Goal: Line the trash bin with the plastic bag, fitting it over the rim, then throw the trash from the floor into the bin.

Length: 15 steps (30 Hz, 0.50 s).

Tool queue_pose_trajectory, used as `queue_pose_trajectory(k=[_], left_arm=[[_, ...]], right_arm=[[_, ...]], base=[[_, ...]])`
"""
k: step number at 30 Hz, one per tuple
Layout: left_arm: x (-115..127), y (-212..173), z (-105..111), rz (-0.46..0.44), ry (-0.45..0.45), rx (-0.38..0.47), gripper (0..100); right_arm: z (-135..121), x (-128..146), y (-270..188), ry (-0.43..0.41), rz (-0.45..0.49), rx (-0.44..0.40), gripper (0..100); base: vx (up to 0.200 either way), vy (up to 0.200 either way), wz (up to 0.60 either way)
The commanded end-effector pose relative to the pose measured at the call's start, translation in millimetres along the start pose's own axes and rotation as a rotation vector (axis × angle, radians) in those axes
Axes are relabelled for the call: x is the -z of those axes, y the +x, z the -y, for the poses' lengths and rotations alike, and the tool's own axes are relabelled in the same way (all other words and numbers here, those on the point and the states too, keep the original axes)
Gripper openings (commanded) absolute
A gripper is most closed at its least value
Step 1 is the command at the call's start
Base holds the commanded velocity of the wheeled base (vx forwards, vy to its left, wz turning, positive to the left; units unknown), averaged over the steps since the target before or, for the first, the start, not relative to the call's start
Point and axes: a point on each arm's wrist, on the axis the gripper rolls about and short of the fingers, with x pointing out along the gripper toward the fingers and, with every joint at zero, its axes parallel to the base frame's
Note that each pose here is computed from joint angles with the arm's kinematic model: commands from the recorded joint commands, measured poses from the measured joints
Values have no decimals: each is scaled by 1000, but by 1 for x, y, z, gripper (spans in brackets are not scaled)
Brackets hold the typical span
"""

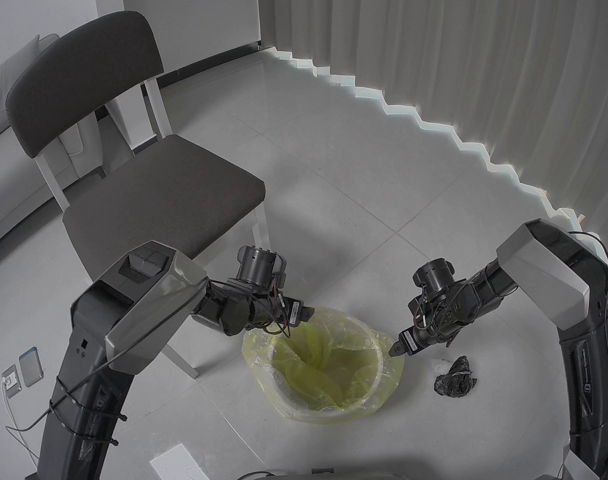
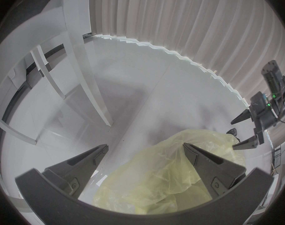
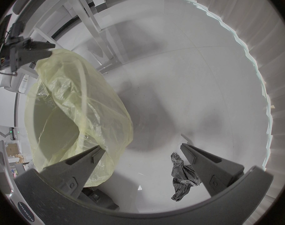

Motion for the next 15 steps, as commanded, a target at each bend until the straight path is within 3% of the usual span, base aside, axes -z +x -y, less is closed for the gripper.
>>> queue_pose_trajectory(k=[1,11,15], left_arm=[[14,38,-6,-62,-16,-19,100],[4,53,-15,-91,-38,-67,100],[-26,29,-19,-19,-146,-72,100]], right_arm=[[0,-1,-3,-1,6,3,100],[1,-2,-6,2,9,4,100],[8,1,-4,14,-2,8,100]], base=[[0,0,0],[0,0,0],[0,0,0]])
